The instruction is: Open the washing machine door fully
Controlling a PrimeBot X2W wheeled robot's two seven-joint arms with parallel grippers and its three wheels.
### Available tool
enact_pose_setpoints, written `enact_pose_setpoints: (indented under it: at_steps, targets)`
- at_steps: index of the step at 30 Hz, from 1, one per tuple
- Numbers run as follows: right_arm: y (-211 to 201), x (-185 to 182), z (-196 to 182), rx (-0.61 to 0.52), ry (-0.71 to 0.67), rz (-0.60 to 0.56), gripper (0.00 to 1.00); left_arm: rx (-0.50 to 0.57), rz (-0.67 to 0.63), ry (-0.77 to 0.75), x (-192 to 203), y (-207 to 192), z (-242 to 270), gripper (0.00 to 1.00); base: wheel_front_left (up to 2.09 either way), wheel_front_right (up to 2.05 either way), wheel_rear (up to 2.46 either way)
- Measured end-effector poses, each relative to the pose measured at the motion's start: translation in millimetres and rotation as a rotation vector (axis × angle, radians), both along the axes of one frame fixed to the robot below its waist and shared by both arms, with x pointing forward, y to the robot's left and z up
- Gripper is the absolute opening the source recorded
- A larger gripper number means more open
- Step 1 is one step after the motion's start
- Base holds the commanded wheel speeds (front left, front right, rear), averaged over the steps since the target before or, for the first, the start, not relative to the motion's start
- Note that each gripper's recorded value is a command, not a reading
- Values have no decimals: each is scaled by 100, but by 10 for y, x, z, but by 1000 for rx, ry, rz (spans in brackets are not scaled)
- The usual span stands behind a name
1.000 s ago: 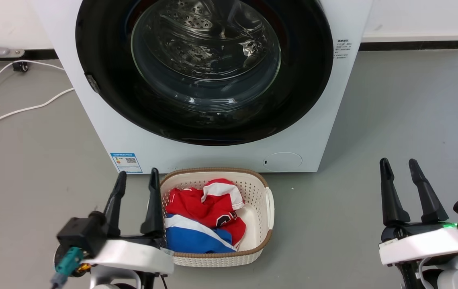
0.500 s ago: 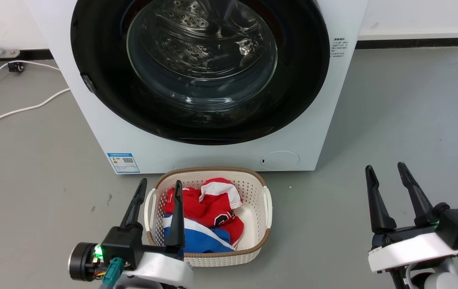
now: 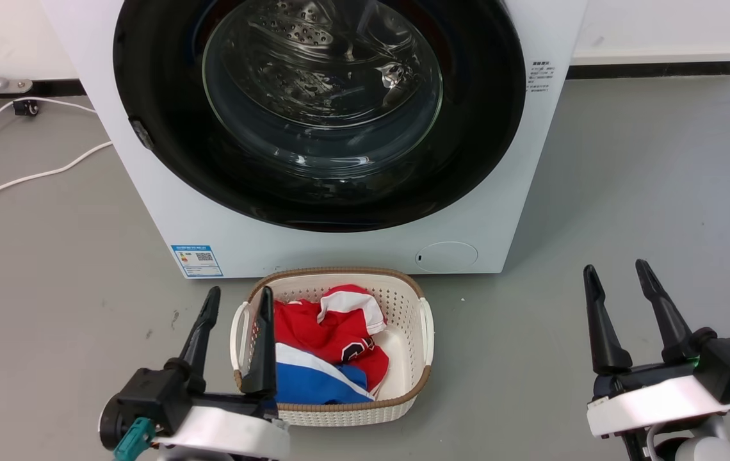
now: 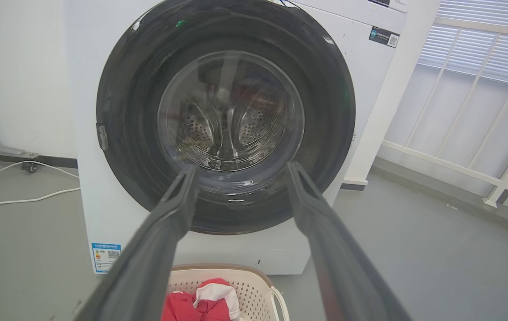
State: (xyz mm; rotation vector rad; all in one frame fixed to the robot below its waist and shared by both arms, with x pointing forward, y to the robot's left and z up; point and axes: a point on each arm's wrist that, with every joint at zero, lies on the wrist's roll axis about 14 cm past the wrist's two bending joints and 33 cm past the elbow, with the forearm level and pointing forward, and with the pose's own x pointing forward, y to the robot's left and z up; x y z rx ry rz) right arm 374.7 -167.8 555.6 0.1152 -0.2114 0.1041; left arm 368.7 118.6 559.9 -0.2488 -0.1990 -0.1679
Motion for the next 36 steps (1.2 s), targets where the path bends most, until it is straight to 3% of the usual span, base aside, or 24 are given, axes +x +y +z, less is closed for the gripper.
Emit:
enact_pose_setpoints:
  at_steps: [23,36]
  targets:
    - [9,-53,-223,-65,43,-2,100,109,-13,28,-53,38,-264,100,0,0,0]
    - [-17,-51,-256,-54,54,-9,100,88,9,34,-49,98,-266,100,0,0,0]
